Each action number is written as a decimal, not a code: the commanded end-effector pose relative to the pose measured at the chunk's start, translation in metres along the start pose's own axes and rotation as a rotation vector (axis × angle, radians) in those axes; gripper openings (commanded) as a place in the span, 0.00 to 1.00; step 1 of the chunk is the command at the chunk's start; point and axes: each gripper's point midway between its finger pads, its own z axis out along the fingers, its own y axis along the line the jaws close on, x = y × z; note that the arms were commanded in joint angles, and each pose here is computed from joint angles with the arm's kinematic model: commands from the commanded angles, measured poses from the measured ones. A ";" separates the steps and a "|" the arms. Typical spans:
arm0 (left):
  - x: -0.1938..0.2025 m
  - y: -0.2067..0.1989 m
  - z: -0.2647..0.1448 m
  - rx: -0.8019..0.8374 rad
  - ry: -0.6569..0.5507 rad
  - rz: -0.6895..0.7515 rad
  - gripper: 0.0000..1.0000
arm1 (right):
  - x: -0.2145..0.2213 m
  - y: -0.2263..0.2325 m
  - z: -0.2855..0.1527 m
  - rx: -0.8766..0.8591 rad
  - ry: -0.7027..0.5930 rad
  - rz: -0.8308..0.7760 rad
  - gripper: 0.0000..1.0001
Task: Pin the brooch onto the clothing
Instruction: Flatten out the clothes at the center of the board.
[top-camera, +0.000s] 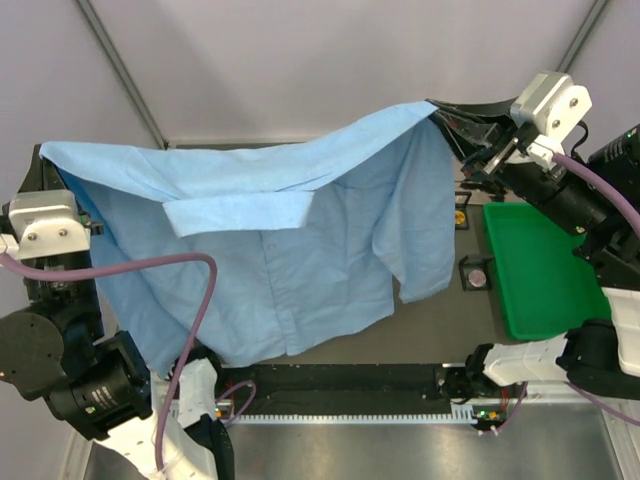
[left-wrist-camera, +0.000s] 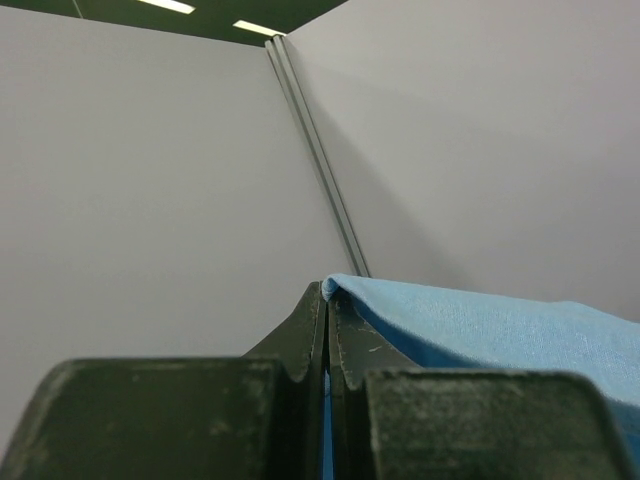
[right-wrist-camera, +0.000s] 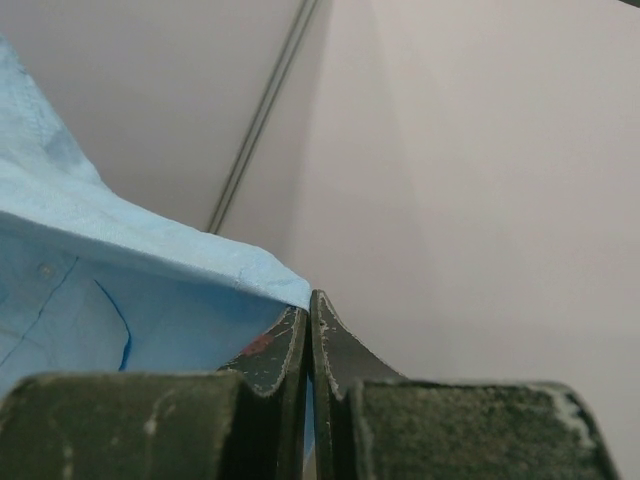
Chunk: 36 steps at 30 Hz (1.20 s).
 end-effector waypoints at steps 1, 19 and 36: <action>-0.006 0.000 -0.003 -0.006 -0.027 -0.002 0.00 | -0.023 0.000 -0.017 -0.024 -0.086 0.001 0.00; -0.050 -0.006 -0.044 0.003 -0.089 -0.008 0.00 | -0.039 0.008 -0.074 -0.101 -0.167 0.106 0.00; 0.251 -0.077 0.023 0.301 0.545 -0.252 0.00 | 0.237 -0.025 0.035 0.154 0.514 0.344 0.00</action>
